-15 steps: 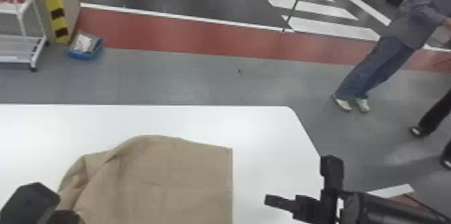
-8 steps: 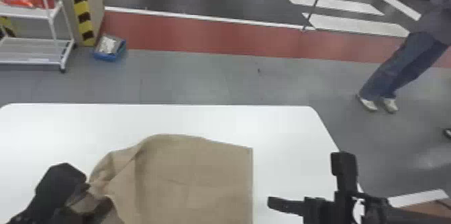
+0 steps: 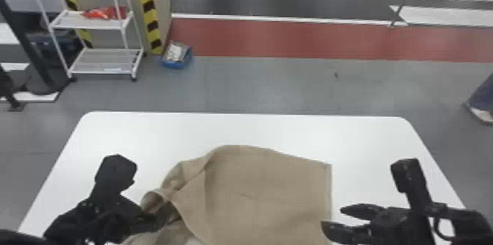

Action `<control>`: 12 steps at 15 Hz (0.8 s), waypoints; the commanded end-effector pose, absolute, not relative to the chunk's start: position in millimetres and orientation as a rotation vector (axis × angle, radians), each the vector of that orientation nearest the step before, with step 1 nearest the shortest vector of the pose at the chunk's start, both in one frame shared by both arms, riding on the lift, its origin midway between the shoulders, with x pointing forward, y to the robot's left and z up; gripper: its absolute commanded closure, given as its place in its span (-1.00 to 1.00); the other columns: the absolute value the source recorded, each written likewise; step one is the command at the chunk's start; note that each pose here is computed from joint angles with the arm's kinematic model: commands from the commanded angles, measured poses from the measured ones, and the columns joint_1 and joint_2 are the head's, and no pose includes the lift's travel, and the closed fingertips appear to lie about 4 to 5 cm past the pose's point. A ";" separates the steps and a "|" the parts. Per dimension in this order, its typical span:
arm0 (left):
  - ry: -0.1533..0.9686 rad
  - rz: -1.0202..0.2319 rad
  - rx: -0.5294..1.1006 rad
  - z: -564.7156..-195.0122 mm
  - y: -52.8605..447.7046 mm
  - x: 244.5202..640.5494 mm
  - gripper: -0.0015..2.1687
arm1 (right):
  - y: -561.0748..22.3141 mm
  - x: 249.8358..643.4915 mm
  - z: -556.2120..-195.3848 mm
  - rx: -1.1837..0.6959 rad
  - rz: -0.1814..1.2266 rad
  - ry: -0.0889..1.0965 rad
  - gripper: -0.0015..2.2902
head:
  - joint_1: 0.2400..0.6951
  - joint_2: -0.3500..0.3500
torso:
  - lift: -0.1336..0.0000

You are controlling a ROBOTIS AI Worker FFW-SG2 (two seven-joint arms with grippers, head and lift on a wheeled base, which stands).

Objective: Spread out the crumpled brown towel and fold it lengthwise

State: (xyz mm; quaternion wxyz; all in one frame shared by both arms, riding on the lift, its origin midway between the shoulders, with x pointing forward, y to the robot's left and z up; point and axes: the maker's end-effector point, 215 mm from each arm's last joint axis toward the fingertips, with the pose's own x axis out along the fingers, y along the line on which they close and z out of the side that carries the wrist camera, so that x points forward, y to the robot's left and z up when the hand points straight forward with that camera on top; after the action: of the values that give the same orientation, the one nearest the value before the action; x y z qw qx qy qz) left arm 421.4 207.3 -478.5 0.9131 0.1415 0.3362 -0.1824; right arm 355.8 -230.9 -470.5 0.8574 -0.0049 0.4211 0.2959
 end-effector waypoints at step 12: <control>0.778 -0.252 0.150 -486.6 255.7 422.5 -0.97 | -214.6 301.6 -551.9 -0.584 0.929 1.134 -0.58 | 1.00 0.15 | 1.00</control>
State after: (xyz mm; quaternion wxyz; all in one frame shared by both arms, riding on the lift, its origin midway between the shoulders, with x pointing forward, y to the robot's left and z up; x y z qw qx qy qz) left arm 421.8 253.0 -485.9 0.9149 0.0728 0.3768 -0.1250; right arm 307.4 -216.6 -544.2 0.7119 -0.2634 0.5022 0.4142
